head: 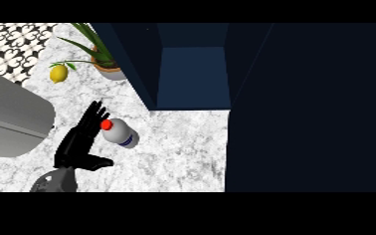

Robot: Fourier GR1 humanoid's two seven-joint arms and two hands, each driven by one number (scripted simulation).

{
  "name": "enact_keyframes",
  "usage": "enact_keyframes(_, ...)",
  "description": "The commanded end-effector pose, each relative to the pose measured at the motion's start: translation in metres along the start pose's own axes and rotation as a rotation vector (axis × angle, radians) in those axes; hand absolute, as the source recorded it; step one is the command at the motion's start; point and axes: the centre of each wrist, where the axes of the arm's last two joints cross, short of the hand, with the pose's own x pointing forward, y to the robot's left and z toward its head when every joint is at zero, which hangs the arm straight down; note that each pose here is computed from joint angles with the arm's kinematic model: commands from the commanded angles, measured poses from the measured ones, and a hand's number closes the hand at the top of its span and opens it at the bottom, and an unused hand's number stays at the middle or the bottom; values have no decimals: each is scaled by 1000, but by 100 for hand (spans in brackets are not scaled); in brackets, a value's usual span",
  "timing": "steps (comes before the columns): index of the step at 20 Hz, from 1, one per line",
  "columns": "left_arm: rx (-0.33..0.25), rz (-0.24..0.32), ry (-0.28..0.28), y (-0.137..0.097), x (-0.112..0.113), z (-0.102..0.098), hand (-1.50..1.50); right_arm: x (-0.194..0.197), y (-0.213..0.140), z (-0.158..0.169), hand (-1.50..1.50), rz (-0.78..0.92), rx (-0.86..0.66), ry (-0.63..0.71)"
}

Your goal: Pick up the bottled water, place it into the cabinet and close the cabinet

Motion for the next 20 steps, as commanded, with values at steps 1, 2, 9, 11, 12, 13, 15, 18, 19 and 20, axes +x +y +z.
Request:
enact_keyframes(1, -24, -9, 2, -15, -26, -3, -150, -8, -5, -2, -150, 11, 1, -2)
enact_keyframes(2, 8, -9, -2, 8, -10, -8, -150, -15, 11, 5, -150, 18, 6, 8)
enact_keyframes(9, -27, 55, 30, -12, -24, -28, -150, -20, 0, 12, -150, -7, 42, 18)
enact_keyframes(11, -19, 54, 20, -18, -43, -14, -150, 1, -6, 7, -150, -3, 24, 12)
enact_keyframes(12, -34, 61, 5, -7, -42, -5, -150, 0, 8, 1, -150, -10, 17, 3)
enact_keyframes(13, -26, 78, 0, -11, -35, -20, -150, -19, 20, -5, -150, -7, 13, 3)
enact_keyframes(15, -40, 95, 24, -16, -31, -29, -150, -9, 11, -11, -150, -2, 14, -8)
enact_keyframes(18, -73, 163, 17, -15, -33, -27, -150, -25, 12, -6, -150, -9, 27, 10)
enact_keyframes(19, -92, 160, 30, -7, -34, -20, -150, -14, 4, -1, -150, -2, 12, -8)
enact_keyframes(20, -93, 191, 23, -20, -38, -27, -150, -23, 1, -2, -150, 0, 31, -1)
